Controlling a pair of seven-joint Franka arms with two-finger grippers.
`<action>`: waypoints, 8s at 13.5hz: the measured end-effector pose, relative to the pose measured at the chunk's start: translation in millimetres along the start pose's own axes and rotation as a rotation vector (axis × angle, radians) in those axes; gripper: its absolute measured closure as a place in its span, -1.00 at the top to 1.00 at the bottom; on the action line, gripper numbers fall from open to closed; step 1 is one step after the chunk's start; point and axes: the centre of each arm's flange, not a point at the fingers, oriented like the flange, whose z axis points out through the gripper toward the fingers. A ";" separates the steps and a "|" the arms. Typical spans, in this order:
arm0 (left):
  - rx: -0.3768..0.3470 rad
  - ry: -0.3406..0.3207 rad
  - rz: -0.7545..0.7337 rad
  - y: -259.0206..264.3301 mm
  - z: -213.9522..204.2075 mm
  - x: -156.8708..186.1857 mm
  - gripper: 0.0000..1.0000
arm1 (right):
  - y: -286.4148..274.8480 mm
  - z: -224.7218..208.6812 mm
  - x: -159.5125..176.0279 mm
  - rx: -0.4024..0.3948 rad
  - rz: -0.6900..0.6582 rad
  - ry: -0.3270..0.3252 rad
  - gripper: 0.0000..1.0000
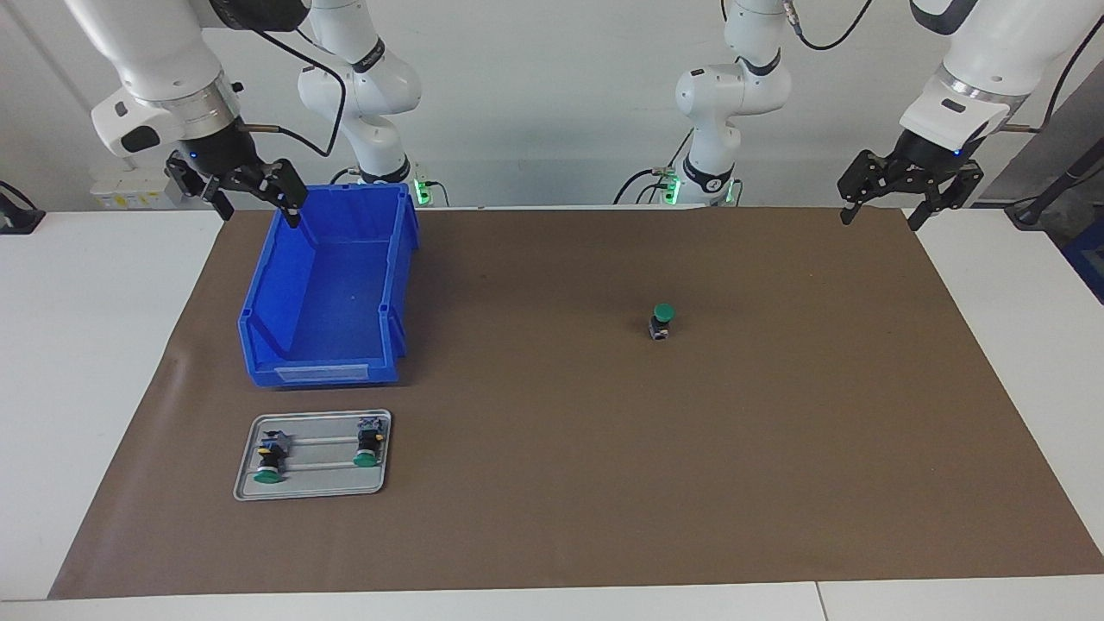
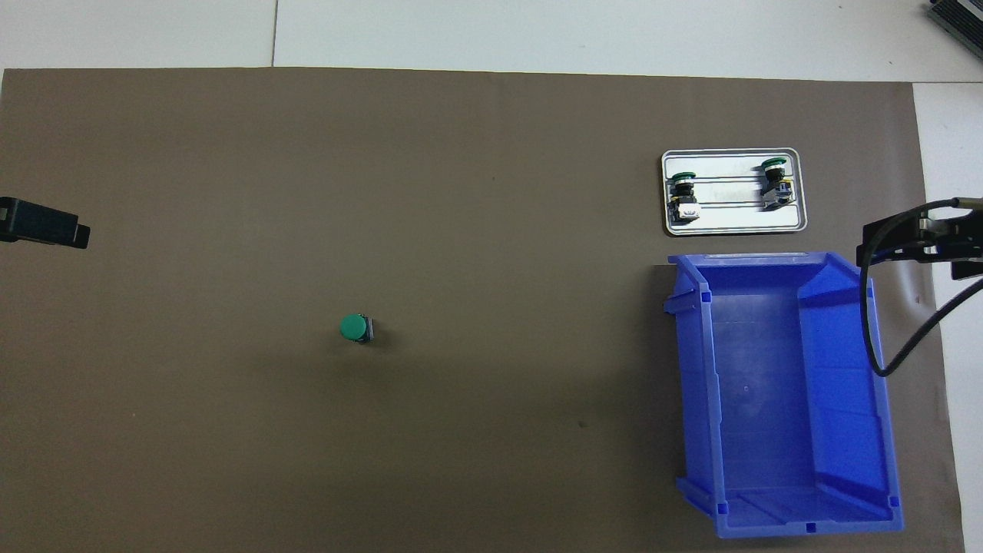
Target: Place and press button with both arms
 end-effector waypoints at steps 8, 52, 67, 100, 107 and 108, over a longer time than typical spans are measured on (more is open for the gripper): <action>-0.003 -0.006 -0.015 -8.7 -2.1 -4.3 1.00 | 0.0 0.0 0.0 0.000 0.000 0.000 1.00; 0.005 -0.045 -0.021 -5.4 2.1 -10.3 1.00 | -571.5 296.2 -154.3 0.181 -0.279 0.368 0.53; 0.006 -0.049 -0.056 -18.6 0.5 -15.0 1.00 | -520.7 169.8 -82.5 0.272 -0.092 0.378 -0.20; 0.006 -0.049 -0.057 -18.5 0.2 -15.4 1.00 | 43.0 291.9 -24.7 0.216 -0.386 0.113 -0.20; 0.006 -0.049 -0.057 -18.5 0.2 -15.4 1.00 | 26.7 257.8 -11.8 0.227 -0.277 0.148 1.00; 0.006 -0.049 -0.057 -18.5 0.2 -15.4 1.00 | 19.9 236.9 -5.9 0.221 -0.247 0.158 1.00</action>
